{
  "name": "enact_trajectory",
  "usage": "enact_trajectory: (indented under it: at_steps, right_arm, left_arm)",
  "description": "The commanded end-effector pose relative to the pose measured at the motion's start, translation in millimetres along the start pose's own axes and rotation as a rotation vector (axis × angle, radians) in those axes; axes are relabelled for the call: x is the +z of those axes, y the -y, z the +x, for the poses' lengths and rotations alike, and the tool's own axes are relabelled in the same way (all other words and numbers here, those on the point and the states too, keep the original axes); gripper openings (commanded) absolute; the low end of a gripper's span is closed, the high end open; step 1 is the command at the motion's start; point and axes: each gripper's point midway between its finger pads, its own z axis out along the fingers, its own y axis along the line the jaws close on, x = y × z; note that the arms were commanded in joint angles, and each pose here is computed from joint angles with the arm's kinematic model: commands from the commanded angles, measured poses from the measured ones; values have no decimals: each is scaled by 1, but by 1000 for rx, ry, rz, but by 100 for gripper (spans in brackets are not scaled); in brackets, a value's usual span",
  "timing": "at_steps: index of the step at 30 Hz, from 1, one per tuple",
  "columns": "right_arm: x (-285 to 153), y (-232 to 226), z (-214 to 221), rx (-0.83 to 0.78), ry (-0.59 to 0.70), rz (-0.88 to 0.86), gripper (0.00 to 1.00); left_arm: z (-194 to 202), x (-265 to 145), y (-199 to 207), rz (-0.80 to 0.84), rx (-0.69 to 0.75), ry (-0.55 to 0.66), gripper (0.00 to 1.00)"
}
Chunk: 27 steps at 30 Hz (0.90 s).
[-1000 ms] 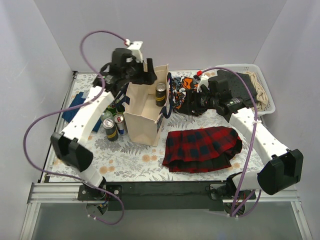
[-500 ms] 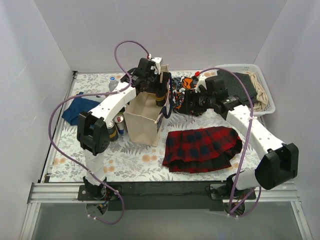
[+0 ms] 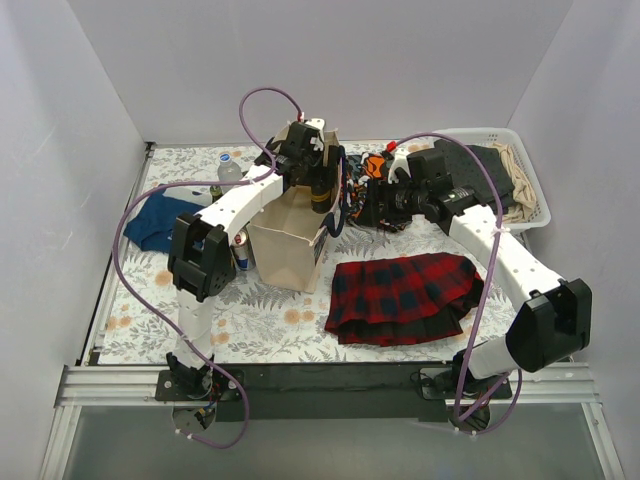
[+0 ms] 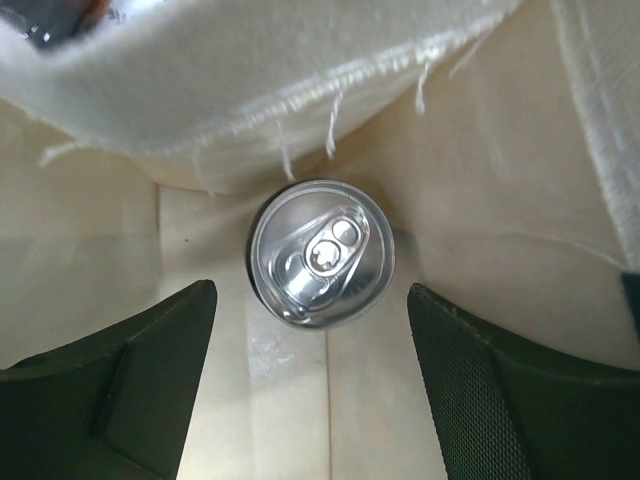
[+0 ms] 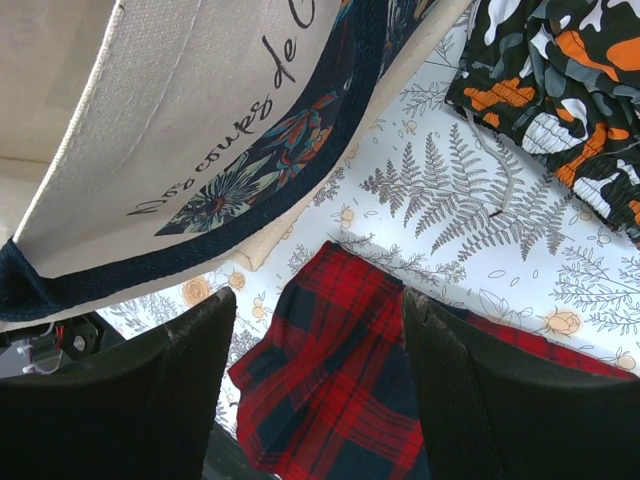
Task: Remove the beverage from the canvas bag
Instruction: Take out the drink from the canvas bag.
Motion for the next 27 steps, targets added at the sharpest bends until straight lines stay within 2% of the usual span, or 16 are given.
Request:
enact_trajectory:
  at_steps: [1,13,16,18,20,24,27]
  right_arm:
    - [-4,-3,-16,-19,34,-8,73]
    - [-3,-2,-18,-21,32,-6,72]
    - [-2,-1,-17,-20,31,-5,73]
    - [-2,-2,-17,-21,29,-7,73]
    - [-2,-2,-16,-17,24,-8,73]
    - [-4,-2,-17,-22,33,-5,73]
    - [-3,-2,-16,-21,29,-7,73]
  left_arm:
    - [-30,-5,4,-14,4,98,76]
    - [-27,14,6,-12,-8,102,75]
    - [-26,15,5,-15,-6,99,65]
    - [-25,17,6,-10,-4,95,48]
    - [-24,17,6,-8,-5,91,45]
    - [-18,18,6,-7,-4,78,32]
    - [-13,19,6,-1,-4,62,8]
